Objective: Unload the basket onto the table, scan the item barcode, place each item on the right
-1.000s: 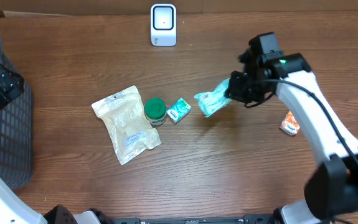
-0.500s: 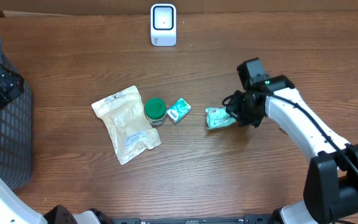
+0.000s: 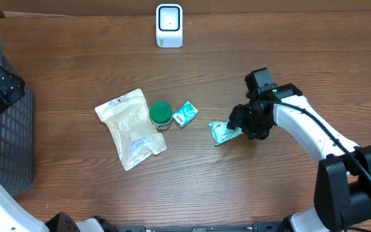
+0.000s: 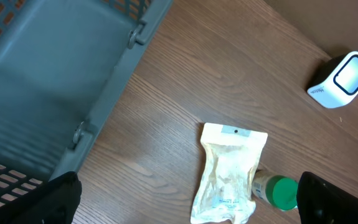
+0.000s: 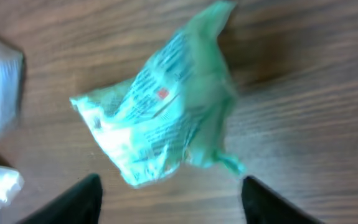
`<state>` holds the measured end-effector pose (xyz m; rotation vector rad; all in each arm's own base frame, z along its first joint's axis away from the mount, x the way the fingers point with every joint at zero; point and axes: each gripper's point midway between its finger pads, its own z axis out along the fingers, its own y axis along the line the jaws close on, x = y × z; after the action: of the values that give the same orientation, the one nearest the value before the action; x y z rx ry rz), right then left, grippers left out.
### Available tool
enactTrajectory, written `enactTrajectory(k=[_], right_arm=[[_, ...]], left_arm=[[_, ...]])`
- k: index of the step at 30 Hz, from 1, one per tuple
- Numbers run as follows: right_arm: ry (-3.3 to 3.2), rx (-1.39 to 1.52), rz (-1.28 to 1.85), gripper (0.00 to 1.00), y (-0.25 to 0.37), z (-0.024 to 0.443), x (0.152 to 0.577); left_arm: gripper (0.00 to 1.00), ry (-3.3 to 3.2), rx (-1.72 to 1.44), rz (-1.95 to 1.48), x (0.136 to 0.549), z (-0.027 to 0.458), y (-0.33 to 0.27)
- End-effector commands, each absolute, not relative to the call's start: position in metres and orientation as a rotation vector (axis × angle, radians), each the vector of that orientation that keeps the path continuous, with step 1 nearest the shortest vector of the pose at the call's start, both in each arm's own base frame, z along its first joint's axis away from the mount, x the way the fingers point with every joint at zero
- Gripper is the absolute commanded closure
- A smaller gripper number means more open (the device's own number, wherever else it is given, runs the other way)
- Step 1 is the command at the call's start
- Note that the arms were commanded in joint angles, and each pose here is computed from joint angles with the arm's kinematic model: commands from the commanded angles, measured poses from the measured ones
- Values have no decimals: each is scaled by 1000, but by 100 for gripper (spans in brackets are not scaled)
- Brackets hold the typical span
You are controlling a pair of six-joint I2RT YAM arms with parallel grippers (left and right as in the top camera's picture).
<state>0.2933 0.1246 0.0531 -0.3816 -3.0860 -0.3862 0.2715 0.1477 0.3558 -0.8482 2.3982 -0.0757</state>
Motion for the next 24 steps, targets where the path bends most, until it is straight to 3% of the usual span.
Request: enactTrajectory(k=[1,7,12,23,24], right_arm=[[-3183,-8,-444,22,130,74,311],[-3272,233,-457,16,117,86,336],[-3235,317,-470,19,109,66,342],[-3047,285,-597,53,121,23,325],[-3035,279,-600,60,121,20,323]], left_arm=[[0,2387,-861,-73,272,358,150],[0,2387,-862,-73,272,358,150],[0,2387,-862,-73,272,358,150],[0,2387,-861,-73,272,358,150],[0,2387,-861,-73,272,358,150]])
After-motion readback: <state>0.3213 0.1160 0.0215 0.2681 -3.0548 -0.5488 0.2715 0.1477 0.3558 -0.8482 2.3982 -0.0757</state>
